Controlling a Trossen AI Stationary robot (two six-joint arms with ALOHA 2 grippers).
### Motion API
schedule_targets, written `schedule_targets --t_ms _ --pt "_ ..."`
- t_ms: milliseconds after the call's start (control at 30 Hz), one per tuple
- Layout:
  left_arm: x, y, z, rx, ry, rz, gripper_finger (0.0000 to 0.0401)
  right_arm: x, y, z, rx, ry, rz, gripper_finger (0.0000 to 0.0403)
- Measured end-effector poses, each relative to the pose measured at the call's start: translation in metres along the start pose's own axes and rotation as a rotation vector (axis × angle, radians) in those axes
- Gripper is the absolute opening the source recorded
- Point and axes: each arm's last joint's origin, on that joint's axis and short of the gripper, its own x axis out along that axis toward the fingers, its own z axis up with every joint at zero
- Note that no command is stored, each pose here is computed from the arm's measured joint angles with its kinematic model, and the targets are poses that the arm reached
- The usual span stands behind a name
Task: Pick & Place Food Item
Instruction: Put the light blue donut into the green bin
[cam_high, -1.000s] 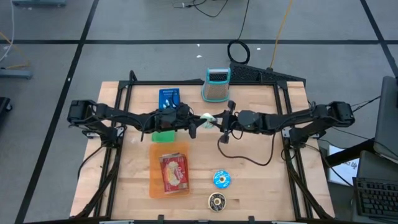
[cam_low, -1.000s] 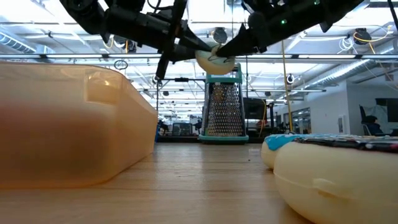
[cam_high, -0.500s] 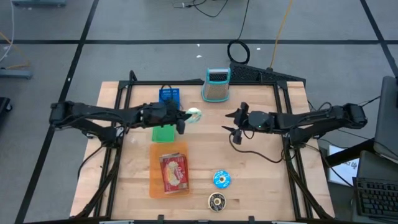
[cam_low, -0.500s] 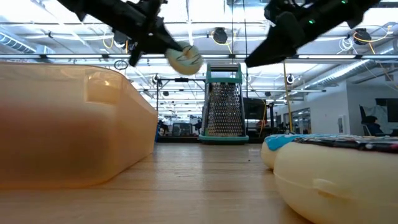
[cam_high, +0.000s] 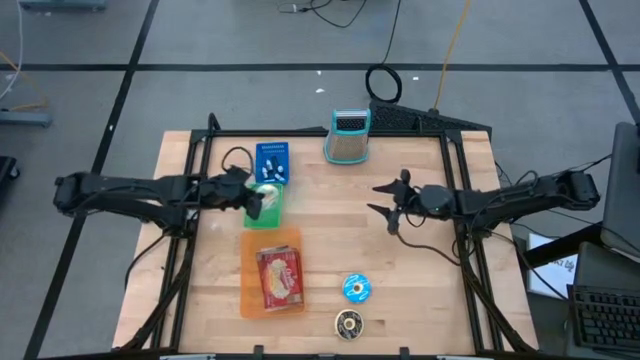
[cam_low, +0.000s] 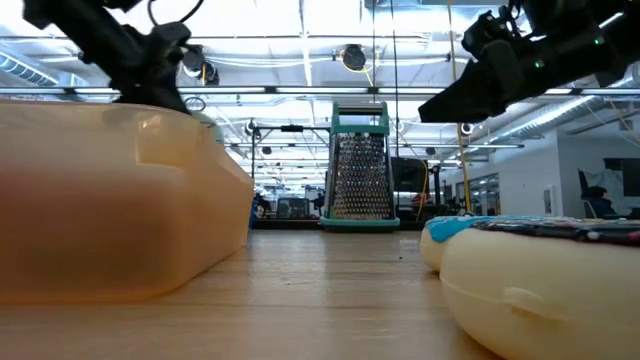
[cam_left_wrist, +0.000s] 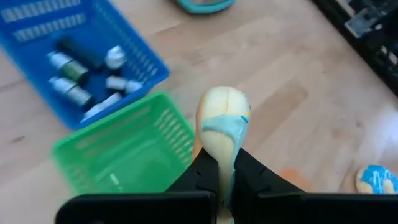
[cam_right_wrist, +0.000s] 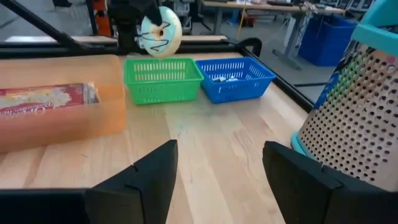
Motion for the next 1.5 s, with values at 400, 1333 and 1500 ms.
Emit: schedule_targets --t_ms 400,1333,1500 --pt "0.009 0.009 -0.018 0.217 0.142 0.019 0.0015 -0.001 -0.001 -0.003 -0.014 -0.036 0.000 0.0221" --pt "0.050 0.012 -0.036 0.359 0.278 0.156 0.0175 -0.001 -0.001 -0.004 -0.009 -0.030 0.000 0.0213" --pt "0.050 0.012 -0.036 0.387 0.277 0.152 0.0222 -0.001 -0.001 -0.004 -0.009 -0.030 0.000 0.0216"
